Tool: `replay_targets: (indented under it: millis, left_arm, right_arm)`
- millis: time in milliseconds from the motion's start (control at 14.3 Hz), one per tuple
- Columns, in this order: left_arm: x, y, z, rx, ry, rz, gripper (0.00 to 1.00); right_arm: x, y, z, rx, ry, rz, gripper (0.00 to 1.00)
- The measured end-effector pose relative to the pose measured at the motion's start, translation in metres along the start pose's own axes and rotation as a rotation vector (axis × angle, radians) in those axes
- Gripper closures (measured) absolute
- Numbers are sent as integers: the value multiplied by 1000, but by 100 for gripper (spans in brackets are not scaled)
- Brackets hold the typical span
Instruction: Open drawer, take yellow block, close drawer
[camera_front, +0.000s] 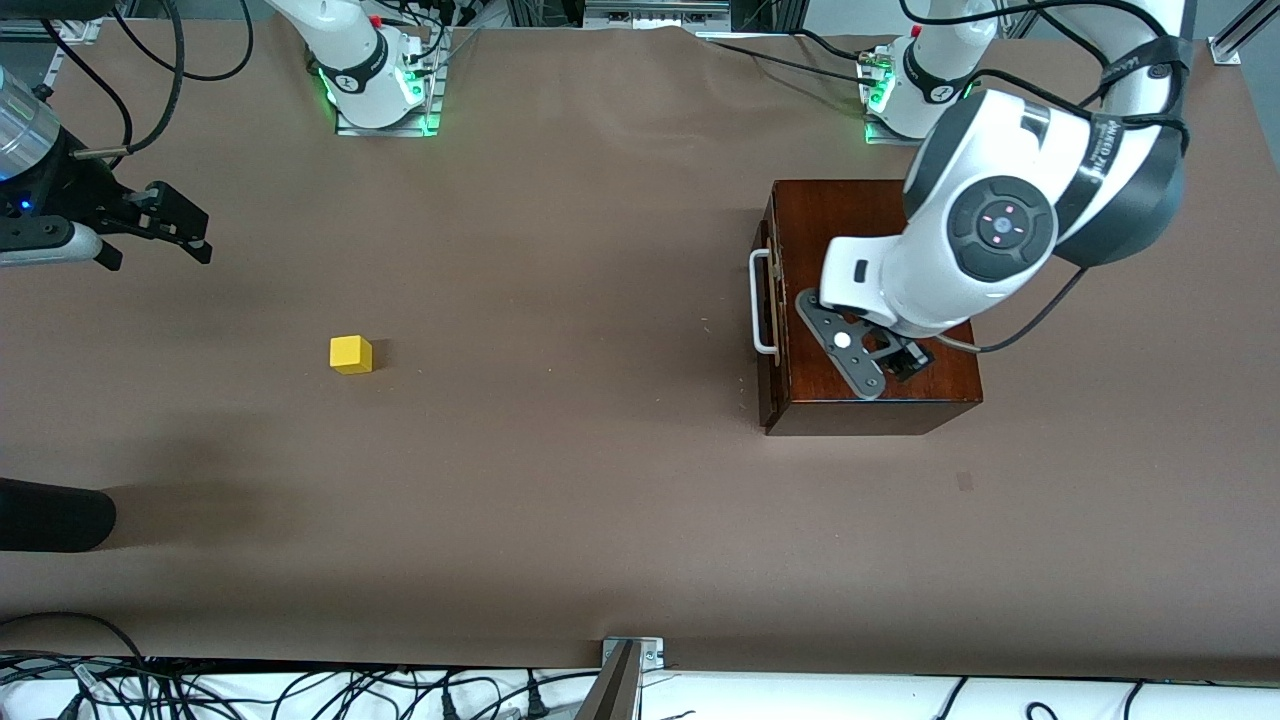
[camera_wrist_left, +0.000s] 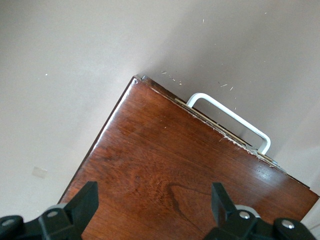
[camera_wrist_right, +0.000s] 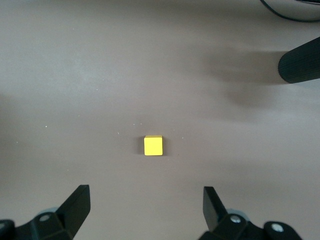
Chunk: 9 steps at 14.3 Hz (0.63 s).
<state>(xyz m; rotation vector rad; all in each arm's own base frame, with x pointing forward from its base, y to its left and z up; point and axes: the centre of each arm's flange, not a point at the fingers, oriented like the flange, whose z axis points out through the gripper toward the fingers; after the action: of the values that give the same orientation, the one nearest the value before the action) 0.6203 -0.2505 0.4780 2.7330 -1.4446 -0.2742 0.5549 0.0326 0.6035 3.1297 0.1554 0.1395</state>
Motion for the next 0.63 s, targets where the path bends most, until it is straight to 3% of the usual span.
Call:
replay_targets:
  millis: [280,631]
  left_arm:
    - [-3,-3,-4,4,7,-44,0]
    - [-58,-58,-28,12,48,-159,0]
  right_arm:
    - [0,0,0,0,0,0,0]
    - [0,-1,0,0,0,-1,0]
